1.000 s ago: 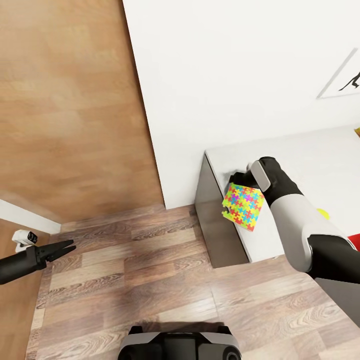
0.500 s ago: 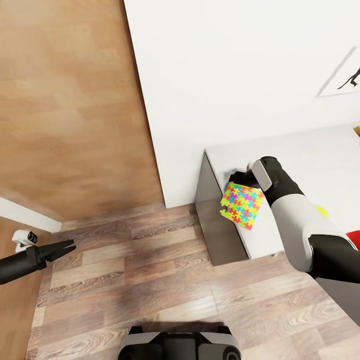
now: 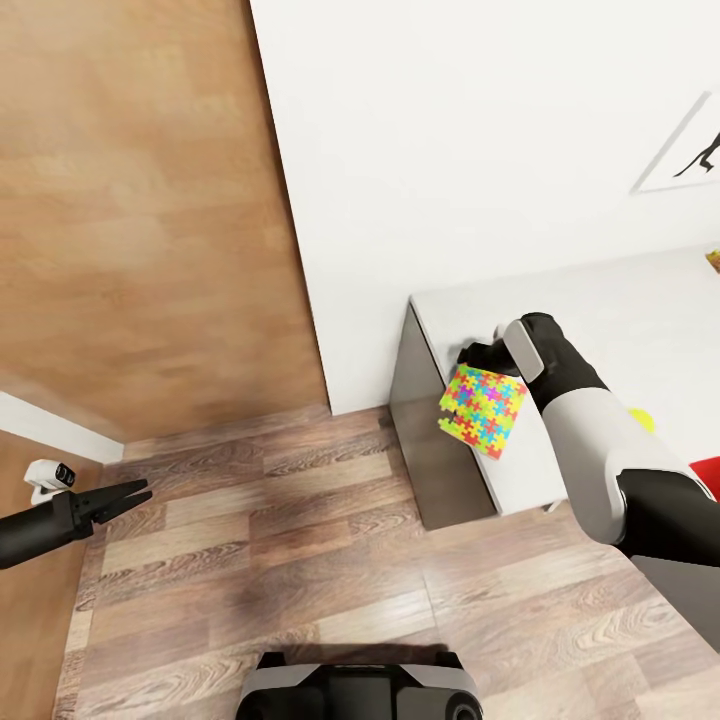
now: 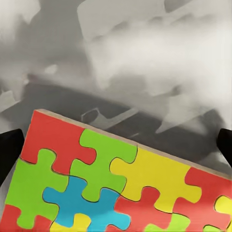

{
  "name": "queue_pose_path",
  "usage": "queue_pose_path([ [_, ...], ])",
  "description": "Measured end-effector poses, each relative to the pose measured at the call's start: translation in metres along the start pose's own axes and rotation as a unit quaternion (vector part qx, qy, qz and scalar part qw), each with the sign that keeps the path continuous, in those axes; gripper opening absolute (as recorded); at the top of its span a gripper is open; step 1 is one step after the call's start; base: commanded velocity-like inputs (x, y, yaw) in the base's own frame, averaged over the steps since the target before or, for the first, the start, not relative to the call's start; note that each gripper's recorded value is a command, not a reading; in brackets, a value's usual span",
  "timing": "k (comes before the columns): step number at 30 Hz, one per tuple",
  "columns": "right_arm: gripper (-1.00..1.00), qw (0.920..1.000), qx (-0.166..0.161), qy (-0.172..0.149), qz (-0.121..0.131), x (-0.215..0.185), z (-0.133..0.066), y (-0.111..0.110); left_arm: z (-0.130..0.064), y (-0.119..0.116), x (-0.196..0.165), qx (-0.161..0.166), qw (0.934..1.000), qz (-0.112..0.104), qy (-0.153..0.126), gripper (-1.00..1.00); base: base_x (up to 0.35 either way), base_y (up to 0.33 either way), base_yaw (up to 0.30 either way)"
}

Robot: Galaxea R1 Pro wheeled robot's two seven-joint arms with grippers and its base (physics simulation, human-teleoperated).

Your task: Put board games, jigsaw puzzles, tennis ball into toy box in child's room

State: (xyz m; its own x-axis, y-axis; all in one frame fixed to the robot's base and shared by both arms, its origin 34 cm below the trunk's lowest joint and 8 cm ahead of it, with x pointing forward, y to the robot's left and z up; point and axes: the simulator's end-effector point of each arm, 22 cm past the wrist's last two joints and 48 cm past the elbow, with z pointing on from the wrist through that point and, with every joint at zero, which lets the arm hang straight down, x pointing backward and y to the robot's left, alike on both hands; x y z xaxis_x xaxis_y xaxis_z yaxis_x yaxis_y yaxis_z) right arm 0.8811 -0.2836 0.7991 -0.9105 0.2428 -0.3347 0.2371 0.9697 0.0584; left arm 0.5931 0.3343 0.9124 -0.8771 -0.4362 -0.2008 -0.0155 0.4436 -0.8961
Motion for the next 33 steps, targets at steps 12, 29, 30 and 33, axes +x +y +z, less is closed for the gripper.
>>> queue_pose_path([
  [12,1.0,1.0,0.0,0.0,0.003,0.0,0.0,-0.002,0.0,0.0,0.0,0.0,1.0,0.0,0.0,1.0,-0.026,0.026,0.0],
  [29,1.0,0.9999,-0.007,-0.012,0.007,-0.011,-0.006,0.001,0.0,0.0,0.0,0.0,1.0,0.0,0.0,1.0,0.0,0.0,0.0],
  [30,1.0,0.9998,-0.007,-0.015,0.007,-0.013,-0.007,0.001,0.0,0.0,0.0,0.0,1.0,0.0,0.0,1.0,0.0,0.0,0.0],
  [33,1.0,0.9997,-0.009,-0.021,0.007,-0.019,-0.011,0.003,0.0,0.0,0.0,0.0,1.0,0.001,0.0,1.0,0.0,0.0,-0.014],
])
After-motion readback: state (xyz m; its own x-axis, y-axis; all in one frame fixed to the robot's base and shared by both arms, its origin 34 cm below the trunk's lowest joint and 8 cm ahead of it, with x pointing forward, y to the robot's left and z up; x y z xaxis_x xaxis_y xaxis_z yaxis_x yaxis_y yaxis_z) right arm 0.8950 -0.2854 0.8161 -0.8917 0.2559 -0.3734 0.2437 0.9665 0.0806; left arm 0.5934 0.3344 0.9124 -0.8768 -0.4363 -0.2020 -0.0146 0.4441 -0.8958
